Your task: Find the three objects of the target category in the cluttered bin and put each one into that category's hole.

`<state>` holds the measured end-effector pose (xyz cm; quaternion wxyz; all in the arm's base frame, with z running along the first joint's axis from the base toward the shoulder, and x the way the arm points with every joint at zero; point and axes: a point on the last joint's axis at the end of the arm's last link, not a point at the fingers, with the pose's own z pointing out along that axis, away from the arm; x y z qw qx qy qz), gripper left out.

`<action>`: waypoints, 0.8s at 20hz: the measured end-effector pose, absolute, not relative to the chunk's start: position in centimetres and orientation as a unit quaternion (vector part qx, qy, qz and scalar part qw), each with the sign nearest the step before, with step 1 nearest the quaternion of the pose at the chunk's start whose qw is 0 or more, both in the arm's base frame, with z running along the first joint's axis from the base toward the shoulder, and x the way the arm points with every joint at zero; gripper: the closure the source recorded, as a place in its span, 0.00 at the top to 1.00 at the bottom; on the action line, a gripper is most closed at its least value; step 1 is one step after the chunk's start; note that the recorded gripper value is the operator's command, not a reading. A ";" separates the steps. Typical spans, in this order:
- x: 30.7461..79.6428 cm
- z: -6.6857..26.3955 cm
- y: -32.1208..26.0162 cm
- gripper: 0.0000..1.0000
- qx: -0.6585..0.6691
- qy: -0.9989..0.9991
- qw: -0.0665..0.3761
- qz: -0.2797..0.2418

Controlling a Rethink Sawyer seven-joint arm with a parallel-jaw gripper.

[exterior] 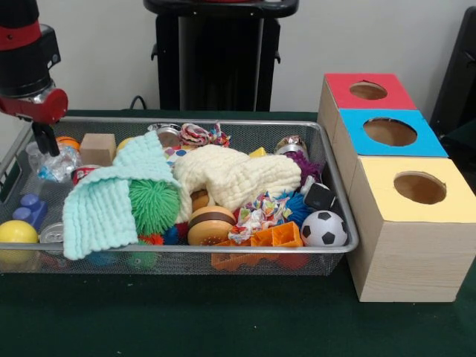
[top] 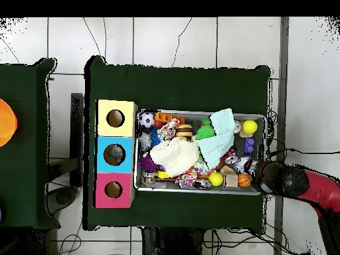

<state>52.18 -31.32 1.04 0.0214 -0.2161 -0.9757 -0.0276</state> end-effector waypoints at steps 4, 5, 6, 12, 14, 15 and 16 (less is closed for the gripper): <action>52.5 1.8 -31.2 0.00 -0.216 -0.976 0.029 -0.026; 52.7 2.3 -31.0 0.00 -0.216 -0.976 0.032 -0.025; 52.8 2.5 -30.9 0.00 -0.215 -0.976 0.033 -0.025; 53.9 3.9 -29.5 0.00 -0.207 -0.977 0.046 -0.023; 54.3 4.3 -29.0 0.00 -0.204 -0.977 0.049 -0.023; 54.4 4.5 -28.8 0.00 -0.203 -0.978 0.051 -0.023; 54.6 4.7 -28.5 0.00 -0.202 -0.978 0.052 -0.024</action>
